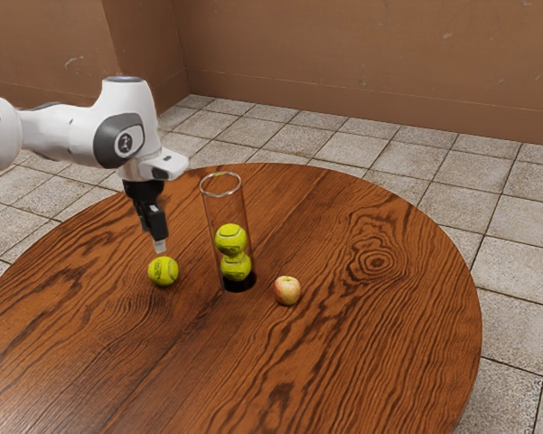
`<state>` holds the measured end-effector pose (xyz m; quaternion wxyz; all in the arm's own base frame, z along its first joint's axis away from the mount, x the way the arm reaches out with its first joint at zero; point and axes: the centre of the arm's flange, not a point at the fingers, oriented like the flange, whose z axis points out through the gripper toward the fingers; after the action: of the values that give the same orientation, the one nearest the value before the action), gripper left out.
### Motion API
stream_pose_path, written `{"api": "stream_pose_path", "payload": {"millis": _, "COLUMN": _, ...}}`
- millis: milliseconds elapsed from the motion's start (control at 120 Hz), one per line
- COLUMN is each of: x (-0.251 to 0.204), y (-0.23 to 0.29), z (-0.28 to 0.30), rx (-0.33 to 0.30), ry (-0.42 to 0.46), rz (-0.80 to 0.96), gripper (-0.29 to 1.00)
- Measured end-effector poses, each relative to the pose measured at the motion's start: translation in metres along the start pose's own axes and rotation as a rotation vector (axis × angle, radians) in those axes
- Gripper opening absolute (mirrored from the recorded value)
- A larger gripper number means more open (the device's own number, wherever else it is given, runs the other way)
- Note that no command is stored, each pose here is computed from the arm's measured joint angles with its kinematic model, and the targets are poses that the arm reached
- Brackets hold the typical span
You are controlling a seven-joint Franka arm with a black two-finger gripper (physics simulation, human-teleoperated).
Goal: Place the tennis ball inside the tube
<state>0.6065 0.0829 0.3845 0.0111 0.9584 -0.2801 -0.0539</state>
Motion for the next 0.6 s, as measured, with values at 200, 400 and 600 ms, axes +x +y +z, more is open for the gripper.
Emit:
{"api": "stream_pose_path", "payload": {"millis": 200, "x": 0.004, "y": -0.04, "z": 0.065, "rx": -0.038, "ry": 0.065, "rz": -0.113, "gripper": 0.7}}
{"api": "stream_pose_path", "payload": {"millis": 400, "x": 0.005, "y": -0.07, "z": 0.11, "rx": -0.054, "ry": 0.1, "rz": -0.188, "gripper": 0.7}}
{"api": "stream_pose_path", "payload": {"millis": 600, "x": 0.004, "y": -0.08, "z": 0.124, "rx": -0.06, "ry": 0.129, "rz": -0.234, "gripper": 0.62}}
